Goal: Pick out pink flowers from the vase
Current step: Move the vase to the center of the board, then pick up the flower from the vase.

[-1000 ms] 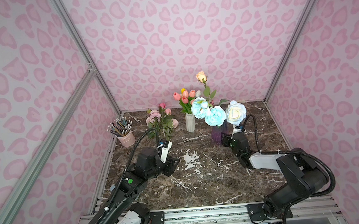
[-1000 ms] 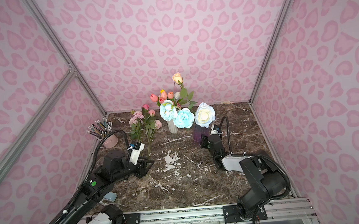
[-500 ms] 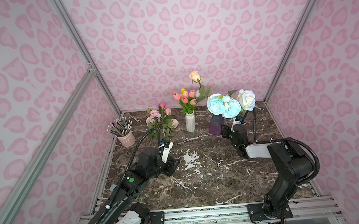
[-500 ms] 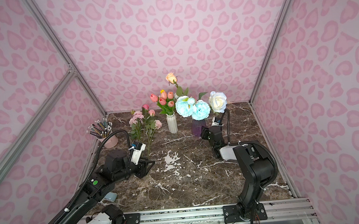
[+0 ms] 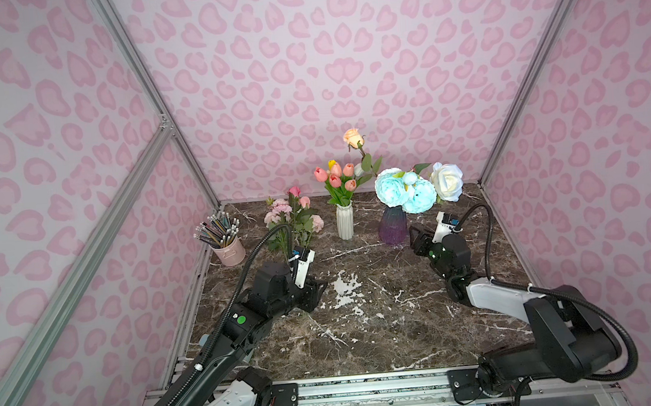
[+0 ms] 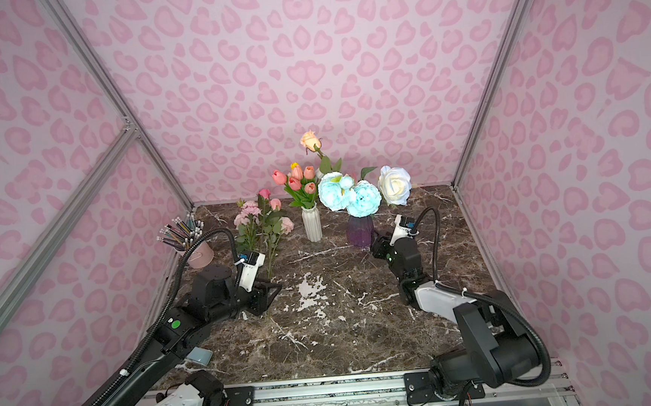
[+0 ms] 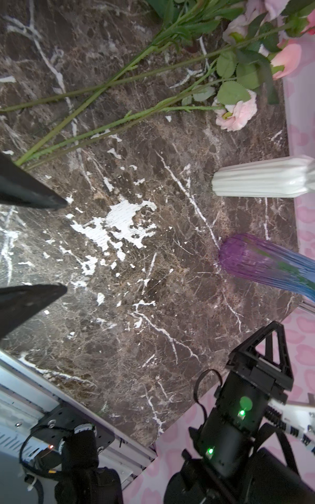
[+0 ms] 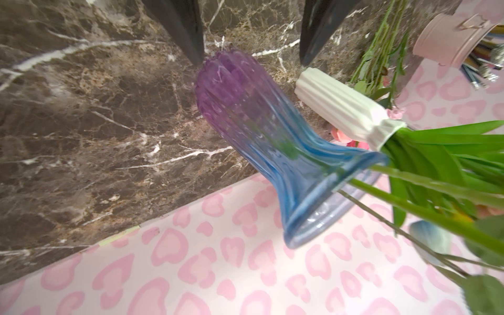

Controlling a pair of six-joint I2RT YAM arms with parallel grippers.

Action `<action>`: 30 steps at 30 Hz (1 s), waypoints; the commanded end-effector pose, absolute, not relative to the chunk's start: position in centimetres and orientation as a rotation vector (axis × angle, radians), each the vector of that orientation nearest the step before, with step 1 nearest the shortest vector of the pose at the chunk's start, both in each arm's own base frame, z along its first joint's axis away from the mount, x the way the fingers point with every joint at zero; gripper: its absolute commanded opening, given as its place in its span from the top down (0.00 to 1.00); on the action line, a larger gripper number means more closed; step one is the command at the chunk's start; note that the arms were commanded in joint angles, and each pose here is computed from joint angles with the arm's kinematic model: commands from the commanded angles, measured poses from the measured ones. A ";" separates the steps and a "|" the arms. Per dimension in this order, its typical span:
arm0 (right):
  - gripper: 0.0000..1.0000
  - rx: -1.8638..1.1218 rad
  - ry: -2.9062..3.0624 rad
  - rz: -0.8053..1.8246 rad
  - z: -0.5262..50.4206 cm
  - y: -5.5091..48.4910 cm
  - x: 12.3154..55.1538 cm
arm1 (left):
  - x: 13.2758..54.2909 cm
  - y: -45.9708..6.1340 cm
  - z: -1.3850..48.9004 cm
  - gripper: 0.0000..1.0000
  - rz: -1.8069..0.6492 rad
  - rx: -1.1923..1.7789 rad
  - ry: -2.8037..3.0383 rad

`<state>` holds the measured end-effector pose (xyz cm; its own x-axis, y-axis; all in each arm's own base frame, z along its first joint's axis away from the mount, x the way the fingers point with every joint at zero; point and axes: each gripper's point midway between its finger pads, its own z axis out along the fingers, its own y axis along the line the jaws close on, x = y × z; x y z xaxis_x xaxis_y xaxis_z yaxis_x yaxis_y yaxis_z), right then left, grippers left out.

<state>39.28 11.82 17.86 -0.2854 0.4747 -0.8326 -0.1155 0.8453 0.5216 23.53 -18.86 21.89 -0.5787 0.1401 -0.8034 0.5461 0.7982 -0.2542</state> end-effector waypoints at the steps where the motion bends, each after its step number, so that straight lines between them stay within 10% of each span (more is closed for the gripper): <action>1: 0.44 0.204 1.782 0.660 18.7 13.3 37.4 | 26.6 -19.5 25.2 0.55 -0.589 0.443 1.983; 11: 0.56 -0.126 1.576 0.810 24.4 18.7 29.5 | 33.5 -24.1 30.7 0.57 -0.562 0.498 1.580; 30: 0.54 -0.407 1.371 0.899 20.3 25.2 22.9 | 42.8 -29.2 31.4 0.64 -0.510 0.706 1.345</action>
